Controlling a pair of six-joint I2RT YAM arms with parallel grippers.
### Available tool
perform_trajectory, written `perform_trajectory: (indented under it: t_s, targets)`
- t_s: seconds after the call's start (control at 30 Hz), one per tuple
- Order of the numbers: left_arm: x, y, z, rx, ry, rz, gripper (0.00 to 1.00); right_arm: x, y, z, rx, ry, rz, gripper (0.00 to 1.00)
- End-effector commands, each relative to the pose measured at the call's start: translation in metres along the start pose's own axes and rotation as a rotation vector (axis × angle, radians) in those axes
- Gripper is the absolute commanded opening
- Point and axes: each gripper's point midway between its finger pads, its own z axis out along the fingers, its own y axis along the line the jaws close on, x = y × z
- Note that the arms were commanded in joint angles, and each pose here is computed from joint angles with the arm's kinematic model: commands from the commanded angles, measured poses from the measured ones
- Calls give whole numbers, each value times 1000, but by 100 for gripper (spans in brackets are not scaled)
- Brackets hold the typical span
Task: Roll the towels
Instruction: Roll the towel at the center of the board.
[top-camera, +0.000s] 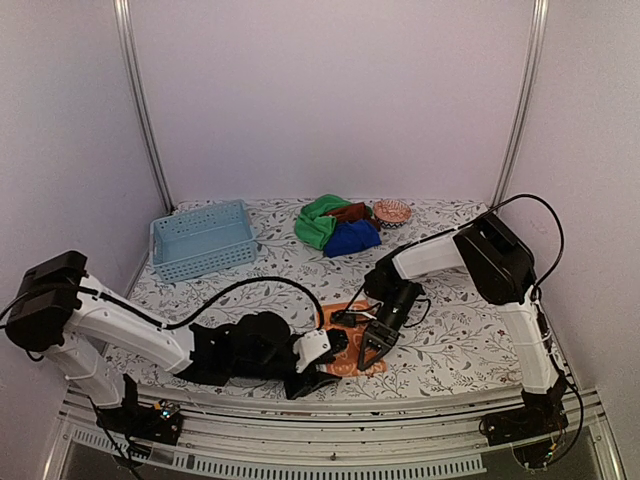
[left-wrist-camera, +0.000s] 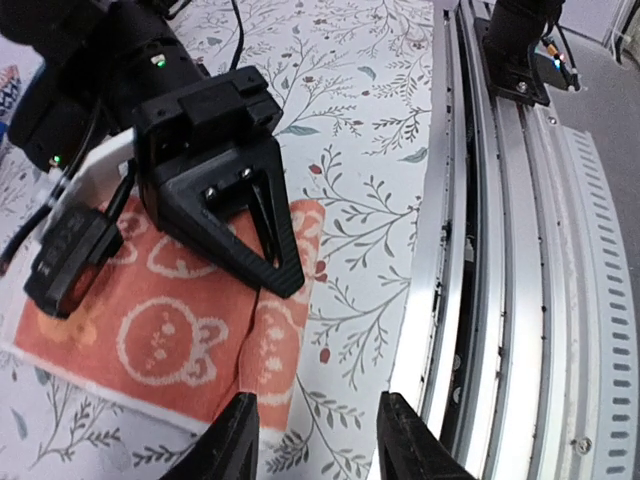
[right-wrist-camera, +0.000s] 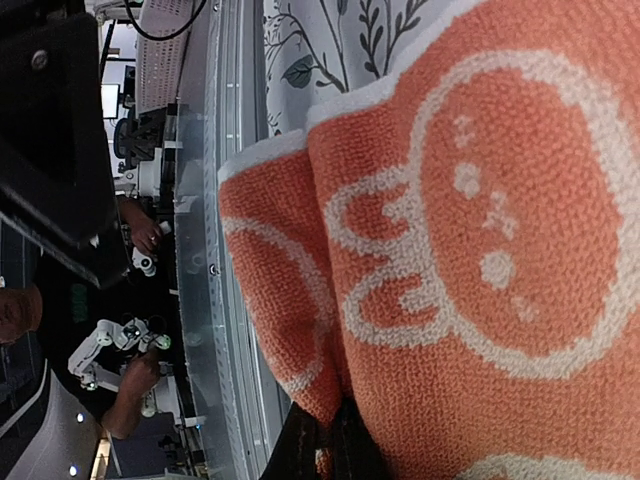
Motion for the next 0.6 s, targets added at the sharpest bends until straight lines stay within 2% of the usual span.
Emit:
perform_trajectory:
  t_s: [0.0,0.17,0.33,0.57]
  targets:
    - [-5,4,31,-41,38,138,44,11,-19,9,10,49,43,3]
    - [6,7,63,-43,98,197,43,12,-23,10,26,53,46,3]
    - [21,20,80,-94,162,173,40,13,-25,11,32,53,48,3]
    - [29,23,83,-91,171,144,22,12,-26,10,44,47,39,3]
